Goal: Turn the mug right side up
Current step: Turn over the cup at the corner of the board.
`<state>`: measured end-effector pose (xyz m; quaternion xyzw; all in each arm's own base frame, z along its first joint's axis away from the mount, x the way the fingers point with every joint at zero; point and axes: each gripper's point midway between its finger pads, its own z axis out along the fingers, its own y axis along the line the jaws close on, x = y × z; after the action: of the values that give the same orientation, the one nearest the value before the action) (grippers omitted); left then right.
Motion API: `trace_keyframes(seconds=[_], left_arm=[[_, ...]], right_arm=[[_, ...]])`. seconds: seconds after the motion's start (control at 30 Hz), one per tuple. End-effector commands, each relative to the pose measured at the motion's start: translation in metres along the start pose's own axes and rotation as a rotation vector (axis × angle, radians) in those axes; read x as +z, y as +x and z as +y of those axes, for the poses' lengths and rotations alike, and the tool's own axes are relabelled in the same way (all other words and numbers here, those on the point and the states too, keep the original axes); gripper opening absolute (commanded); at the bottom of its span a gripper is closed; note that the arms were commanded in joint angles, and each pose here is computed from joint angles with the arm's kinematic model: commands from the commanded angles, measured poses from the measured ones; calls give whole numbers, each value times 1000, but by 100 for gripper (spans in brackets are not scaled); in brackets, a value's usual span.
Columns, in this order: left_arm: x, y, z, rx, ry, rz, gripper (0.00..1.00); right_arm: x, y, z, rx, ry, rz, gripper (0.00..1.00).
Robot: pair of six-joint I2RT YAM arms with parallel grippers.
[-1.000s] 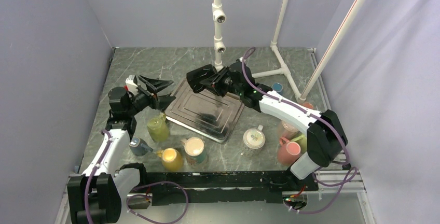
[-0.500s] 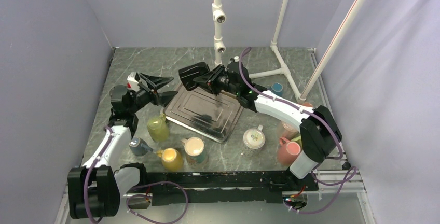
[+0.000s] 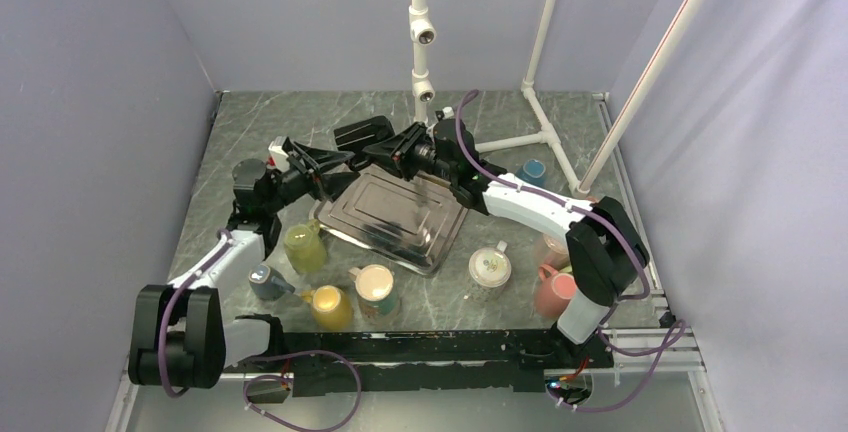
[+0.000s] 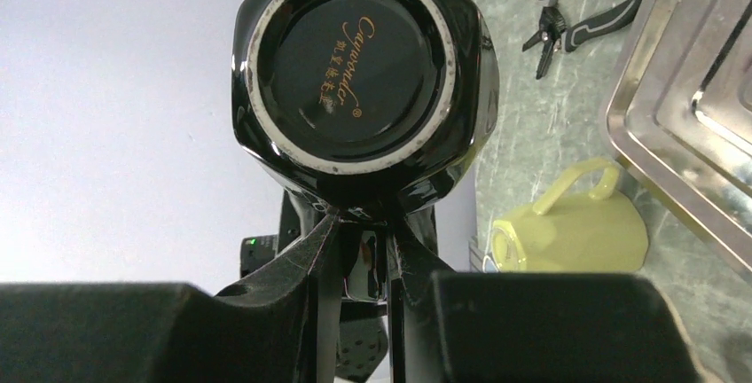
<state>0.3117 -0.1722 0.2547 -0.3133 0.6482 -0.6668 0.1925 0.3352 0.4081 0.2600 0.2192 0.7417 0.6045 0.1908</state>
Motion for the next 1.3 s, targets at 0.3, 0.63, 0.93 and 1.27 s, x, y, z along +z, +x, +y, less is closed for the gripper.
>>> trace_keyframes(seconds=[0.3, 0.63, 0.93, 1.27], left_arm=[[14, -4, -39, 89, 148, 28, 36], [17, -8, -45, 111, 174, 25, 48], [18, -9, -46, 113, 191, 21, 12], [9, -9, -53, 168, 206, -35, 3]], right_arm=[[-16, 23, 89, 7, -298, 121, 0], [-15, 34, 75, 16, -260, 177, 0], [-13, 36, 63, 20, -222, 180, 0], [-13, 32, 43, 61, -200, 180, 8]])
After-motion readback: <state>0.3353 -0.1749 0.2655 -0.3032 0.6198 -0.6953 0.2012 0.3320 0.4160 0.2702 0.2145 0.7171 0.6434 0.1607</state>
